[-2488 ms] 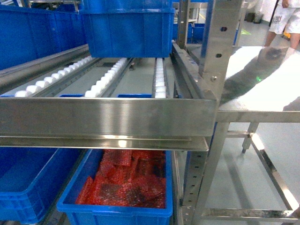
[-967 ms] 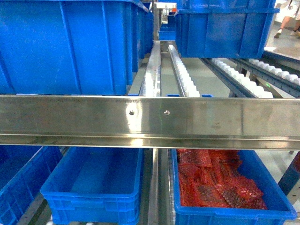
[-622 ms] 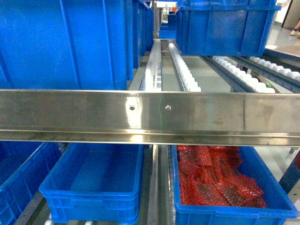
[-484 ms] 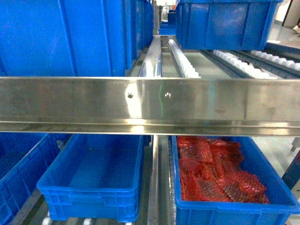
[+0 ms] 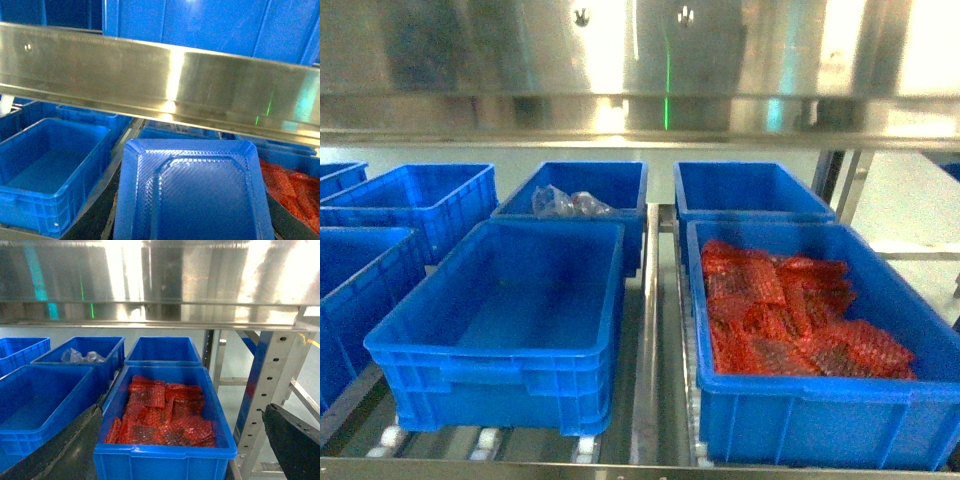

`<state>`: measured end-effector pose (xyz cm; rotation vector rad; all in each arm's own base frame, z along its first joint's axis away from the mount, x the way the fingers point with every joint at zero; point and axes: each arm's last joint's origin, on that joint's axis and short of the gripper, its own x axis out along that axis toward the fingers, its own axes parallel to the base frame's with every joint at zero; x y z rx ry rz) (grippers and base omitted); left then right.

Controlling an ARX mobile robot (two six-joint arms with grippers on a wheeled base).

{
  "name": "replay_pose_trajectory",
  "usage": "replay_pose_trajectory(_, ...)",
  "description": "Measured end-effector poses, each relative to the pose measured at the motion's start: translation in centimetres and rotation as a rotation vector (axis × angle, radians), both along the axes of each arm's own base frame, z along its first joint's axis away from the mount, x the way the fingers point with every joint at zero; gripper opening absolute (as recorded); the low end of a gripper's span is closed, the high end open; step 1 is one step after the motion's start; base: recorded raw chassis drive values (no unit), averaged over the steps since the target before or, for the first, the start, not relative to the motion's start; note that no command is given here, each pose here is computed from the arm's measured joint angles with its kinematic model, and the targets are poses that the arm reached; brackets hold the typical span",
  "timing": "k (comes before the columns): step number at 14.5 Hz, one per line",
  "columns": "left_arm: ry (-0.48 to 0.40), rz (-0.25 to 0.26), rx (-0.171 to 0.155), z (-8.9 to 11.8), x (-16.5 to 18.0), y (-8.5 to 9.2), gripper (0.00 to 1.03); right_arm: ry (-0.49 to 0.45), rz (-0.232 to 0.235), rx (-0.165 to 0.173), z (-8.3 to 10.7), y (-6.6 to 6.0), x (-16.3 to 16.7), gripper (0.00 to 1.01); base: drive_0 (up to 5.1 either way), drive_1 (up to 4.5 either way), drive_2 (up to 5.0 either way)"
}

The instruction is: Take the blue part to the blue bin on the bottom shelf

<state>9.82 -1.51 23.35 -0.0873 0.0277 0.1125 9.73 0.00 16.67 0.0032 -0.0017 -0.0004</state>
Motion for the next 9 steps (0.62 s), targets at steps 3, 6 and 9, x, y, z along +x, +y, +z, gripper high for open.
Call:
replay_pose_trajectory(3,-0.001,0.000,0.000,0.01,0.00,0.00,0.43,0.000,0.000,0.000,0.00,0.00,0.00,0.98,0.0,0.00,0.0)
replay_pose_trajectory(6,-0.001,0.000,0.000,0.01,0.00,0.00,0.43,0.000,0.000,-0.001,0.00,0.00,0.00,0.98,0.0,0.00,0.0)
replay_pose_trajectory(9,0.000,0.000,0.000,0.00,0.00,0.00,0.43,0.000,0.000,0.000,0.00,0.00,0.00,0.98,0.0,0.00,0.0)
